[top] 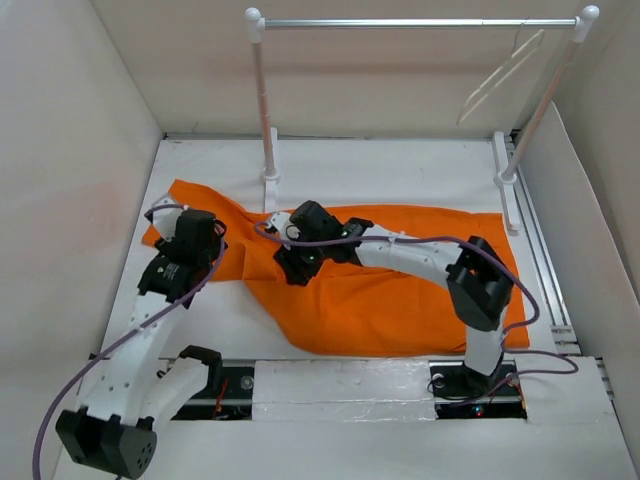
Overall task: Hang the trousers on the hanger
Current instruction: Fold the trousers
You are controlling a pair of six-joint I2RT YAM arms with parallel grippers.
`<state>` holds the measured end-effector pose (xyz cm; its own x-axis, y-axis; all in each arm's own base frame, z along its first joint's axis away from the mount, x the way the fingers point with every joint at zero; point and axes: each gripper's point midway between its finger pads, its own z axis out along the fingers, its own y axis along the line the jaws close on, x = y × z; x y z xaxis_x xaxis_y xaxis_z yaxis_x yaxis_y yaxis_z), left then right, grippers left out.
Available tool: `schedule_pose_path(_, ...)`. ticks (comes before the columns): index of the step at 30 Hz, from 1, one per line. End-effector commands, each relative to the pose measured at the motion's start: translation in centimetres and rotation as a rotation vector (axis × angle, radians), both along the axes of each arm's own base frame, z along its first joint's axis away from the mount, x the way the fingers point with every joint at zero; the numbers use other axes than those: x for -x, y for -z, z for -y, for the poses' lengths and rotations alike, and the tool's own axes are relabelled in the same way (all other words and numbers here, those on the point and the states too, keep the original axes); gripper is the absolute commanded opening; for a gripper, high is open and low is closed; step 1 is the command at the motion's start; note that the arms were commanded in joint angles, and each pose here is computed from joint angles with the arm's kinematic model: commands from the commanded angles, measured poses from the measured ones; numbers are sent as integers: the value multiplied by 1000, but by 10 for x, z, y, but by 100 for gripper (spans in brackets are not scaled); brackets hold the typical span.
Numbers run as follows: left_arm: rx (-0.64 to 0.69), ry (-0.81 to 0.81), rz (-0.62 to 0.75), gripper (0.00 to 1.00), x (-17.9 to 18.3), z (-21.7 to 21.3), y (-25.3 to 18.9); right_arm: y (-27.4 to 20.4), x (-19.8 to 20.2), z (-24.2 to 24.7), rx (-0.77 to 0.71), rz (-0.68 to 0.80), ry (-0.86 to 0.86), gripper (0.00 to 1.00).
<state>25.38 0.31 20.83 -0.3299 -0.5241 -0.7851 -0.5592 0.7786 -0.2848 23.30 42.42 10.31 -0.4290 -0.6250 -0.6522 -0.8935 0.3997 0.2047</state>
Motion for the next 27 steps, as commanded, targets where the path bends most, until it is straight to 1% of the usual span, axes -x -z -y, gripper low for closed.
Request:
schedule_pose_path(1,91,-37,-47,51,4,8,32,-86,-2,5,-147,153,-6,40)
schedule_pose_path(2,104,-71,-90,54,9,7,53,-89,1,10,-148,158,-4,22)
schedule_pose_path(3,103,-84,-114,56,11,7,63,-103,5,18,-173,176,0,7)
schedule_pose_path(4,123,-97,-139,58,7,4,73,-94,10,27,-155,164,12,0)
schedule_pose_path(5,136,-119,-168,58,9,-1,85,-97,14,32,-164,168,14,0)
schedule_pose_path(6,154,-146,-183,59,7,-7,91,-117,18,38,-213,197,18,0)
schedule_pose_path(7,206,-140,-194,58,1,-6,98,-120,23,42,-230,192,13,0)
schedule_pose_path(8,244,-226,-201,58,4,-28,107,-112,30,47,-223,178,4,1)
schedule_pose_path(9,268,-247,-201,58,4,-37,111,-113,34,52,-223,173,-1,8)
schedule_pose_path(10,322,-249,-170,58,-2,-41,112,-122,38,59,-236,190,-6,24)
schedule_pose_path(11,349,-332,-161,57,5,-64,119,-112,43,66,-216,176,-7,29)
schedule_pose_path(12,366,-351,-156,56,8,-71,123,-111,46,72,-211,176,-5,34)
schedule_pose_path(13,394,-338,-118,56,1,-74,121,-116,50,78,-225,188,-4,38)
schedule_pose_path(16,414,-356,-134,56,-1,-81,133,-105,60,89,-217,170,-12,42)
schedule_pose_path(18,423,-350,-151,53,-3,-80,139,-101,67,95,-224,164,-18,42)
schedule_pose_path(22,438,-346,-176,54,-10,-80,154,-92,76,97,-218,133,-51,42)
schedule_pose_path(23,433,-338,-179,56,-11,-80,158,-91,77,97,-217,128,-58,42)
schedule_pose_path(25,461,-302,-177,57,-18,-75,160,-86,81,97,-215,112,-72,42)
schedule_pose_path(27,464,-305,-187,55,-21,-76,163,-85,82,96,-219,103,-74,42)
